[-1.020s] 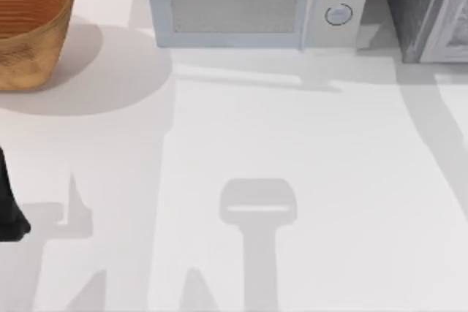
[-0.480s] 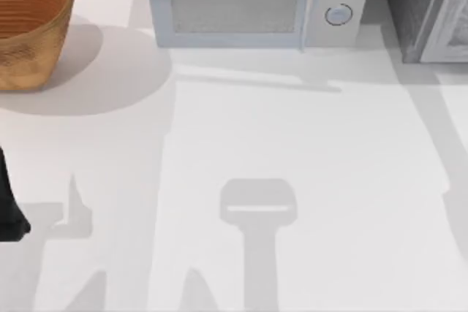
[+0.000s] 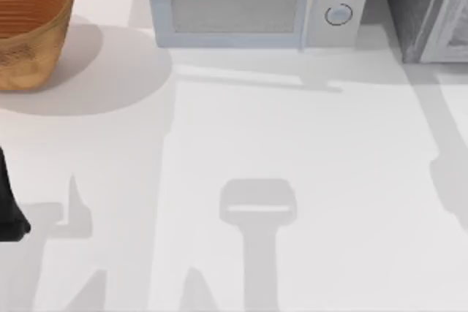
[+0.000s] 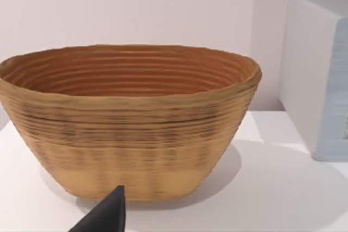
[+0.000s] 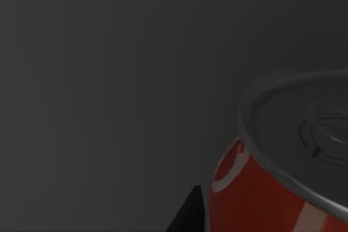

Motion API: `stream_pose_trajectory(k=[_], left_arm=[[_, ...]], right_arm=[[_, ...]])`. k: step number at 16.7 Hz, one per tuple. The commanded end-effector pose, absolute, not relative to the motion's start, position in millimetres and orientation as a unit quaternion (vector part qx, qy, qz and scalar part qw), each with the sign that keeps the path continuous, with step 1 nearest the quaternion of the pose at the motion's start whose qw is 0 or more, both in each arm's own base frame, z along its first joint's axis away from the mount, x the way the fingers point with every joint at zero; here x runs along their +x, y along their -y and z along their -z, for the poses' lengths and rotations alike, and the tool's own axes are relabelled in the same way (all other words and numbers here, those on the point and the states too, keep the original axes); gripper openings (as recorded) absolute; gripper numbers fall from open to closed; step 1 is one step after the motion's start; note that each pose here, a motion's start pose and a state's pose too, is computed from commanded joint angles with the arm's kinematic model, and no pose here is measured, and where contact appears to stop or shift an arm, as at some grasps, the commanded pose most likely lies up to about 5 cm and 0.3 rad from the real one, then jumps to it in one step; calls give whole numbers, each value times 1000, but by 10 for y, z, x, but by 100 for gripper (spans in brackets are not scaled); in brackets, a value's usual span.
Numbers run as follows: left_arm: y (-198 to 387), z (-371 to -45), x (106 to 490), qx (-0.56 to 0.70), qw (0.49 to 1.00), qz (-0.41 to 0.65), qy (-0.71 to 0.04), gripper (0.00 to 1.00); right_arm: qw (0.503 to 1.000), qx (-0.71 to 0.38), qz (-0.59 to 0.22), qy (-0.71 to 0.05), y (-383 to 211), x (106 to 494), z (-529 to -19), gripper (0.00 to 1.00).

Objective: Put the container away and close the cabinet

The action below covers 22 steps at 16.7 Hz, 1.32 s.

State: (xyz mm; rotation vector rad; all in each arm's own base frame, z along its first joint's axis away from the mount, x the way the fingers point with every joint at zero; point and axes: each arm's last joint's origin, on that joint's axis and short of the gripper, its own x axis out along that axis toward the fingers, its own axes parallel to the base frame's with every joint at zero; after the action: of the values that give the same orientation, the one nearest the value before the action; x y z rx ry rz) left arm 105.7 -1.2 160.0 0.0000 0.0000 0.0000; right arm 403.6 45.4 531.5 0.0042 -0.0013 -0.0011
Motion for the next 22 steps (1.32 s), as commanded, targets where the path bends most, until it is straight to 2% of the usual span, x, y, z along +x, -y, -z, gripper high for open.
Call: stream_pose_trajectory(k=[5, 18, 22], left_arm=[[12, -1600, 1057, 0, 1000, 0, 0, 100], [12, -1600, 1057, 0, 1000, 0, 0, 100], [12, -1600, 1057, 0, 1000, 0, 0, 100]], right_arm=[[1000, 2, 0, 0, -451, 4060, -5300, 0], [1000, 2, 0, 0, -451, 4060, -5300, 98], [1000, 2, 0, 0, -451, 4060, -5300, 100]])
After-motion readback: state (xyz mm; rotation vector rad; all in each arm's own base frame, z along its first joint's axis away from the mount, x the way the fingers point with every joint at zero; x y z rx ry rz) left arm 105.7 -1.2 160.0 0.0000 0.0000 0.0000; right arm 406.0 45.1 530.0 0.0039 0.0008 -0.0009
